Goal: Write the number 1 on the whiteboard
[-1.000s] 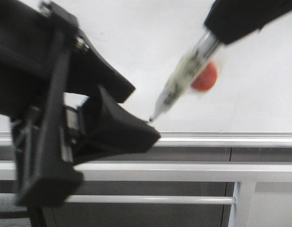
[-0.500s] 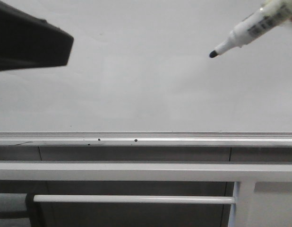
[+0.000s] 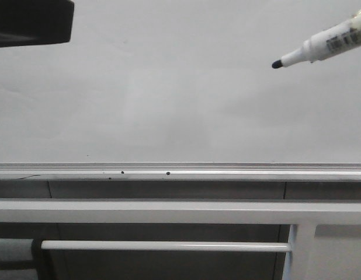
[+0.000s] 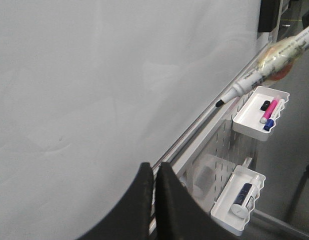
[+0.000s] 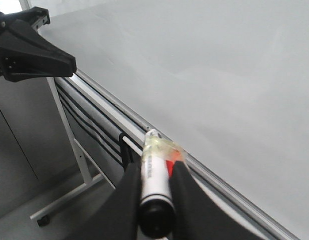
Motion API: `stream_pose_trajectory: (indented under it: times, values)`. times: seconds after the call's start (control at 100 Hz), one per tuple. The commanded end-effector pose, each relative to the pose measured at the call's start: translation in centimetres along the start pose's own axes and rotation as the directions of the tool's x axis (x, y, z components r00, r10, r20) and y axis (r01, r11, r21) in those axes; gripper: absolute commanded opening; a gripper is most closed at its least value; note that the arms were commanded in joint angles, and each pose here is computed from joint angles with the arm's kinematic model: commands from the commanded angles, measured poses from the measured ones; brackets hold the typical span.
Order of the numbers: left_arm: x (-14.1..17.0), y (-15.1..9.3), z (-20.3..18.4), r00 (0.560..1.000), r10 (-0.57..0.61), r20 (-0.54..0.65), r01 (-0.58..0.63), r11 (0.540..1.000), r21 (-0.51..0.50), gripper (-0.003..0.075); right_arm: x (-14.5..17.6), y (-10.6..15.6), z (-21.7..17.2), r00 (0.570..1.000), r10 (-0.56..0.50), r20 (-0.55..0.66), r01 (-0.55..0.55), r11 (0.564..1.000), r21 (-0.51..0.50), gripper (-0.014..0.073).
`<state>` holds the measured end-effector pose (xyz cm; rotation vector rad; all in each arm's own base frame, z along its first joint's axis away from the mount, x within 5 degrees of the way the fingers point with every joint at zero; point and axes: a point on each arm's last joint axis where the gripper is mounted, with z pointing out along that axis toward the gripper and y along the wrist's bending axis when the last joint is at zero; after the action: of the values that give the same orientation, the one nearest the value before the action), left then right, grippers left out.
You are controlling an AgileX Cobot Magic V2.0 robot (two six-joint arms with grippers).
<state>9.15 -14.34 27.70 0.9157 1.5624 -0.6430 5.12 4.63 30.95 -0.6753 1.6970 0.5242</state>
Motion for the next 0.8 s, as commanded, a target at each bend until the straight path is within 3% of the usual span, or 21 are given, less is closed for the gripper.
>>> stream_pose_trajectory:
  times: [0.0,0.28,0.5,0.68,0.79]
  values:
    - [-1.8,0.5,-0.1,0.991,-0.019,0.132,0.025,0.998,-0.049,-0.002,-1.7,0.0,-0.3,0.99,0.003,0.144,-0.003,1.0,-0.001,-0.0064]
    - [-2.5,0.8,-0.2,0.979,-0.013,0.205,0.031,0.996,-0.084,-0.002,-0.9,0.1,-0.2,0.998,0.039,0.058,-0.039,0.999,-0.014,-0.0064]
    - [-2.3,0.8,0.1,0.981,-0.012,0.193,0.029,0.996,-0.083,-0.002,-1.4,0.2,-0.2,0.992,0.044,0.116,-0.042,0.999,-0.021,-0.0064]
    - [-2.2,0.8,0.2,0.982,-0.022,0.186,0.038,0.996,-0.084,-0.002,-1.9,-0.2,0.0,0.985,-0.079,0.153,0.074,0.997,0.036,-0.0063]
    - [-2.2,0.9,0.2,0.982,-0.052,0.184,0.069,0.994,-0.088,-0.002,-2.0,-0.2,0.8,0.986,-0.089,0.141,0.085,0.996,0.035,-0.0062]
